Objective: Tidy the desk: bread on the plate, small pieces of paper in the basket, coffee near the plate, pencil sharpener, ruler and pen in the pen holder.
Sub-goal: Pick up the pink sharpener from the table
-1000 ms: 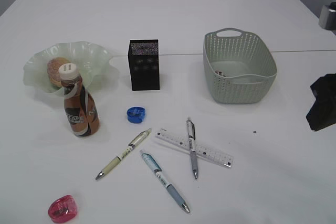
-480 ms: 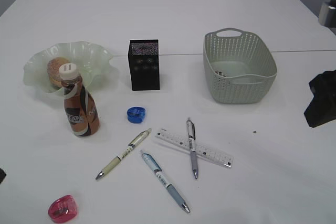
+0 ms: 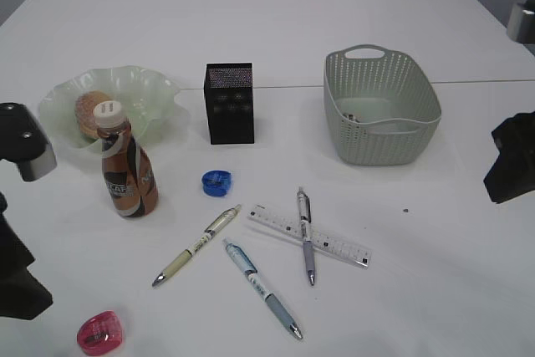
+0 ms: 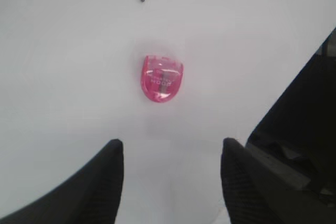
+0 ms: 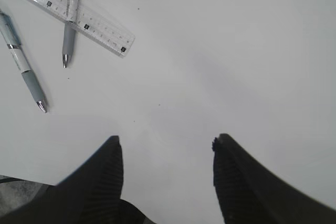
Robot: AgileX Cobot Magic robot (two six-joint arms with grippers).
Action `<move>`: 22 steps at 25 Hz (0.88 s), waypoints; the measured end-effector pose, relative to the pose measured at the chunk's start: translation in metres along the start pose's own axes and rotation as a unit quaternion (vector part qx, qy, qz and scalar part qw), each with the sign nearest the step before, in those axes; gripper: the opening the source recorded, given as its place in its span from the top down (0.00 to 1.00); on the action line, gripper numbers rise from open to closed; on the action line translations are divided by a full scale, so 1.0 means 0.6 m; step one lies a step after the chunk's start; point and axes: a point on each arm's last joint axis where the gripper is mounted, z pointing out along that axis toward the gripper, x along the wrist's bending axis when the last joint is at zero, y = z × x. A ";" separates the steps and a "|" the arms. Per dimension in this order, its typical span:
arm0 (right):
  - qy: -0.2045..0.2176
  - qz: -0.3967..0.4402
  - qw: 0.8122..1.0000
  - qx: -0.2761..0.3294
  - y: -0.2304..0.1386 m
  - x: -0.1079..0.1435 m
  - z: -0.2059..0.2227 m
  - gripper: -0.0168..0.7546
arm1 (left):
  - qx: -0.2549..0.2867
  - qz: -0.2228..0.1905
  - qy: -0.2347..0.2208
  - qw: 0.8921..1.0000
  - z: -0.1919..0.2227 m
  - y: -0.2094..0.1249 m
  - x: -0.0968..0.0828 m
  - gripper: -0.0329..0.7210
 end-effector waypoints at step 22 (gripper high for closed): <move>0.000 0.000 1.000 0.000 0.000 0.000 0.000 0.45 | 0.046 0.133 -0.037 0.989 0.104 0.023 0.027 0.25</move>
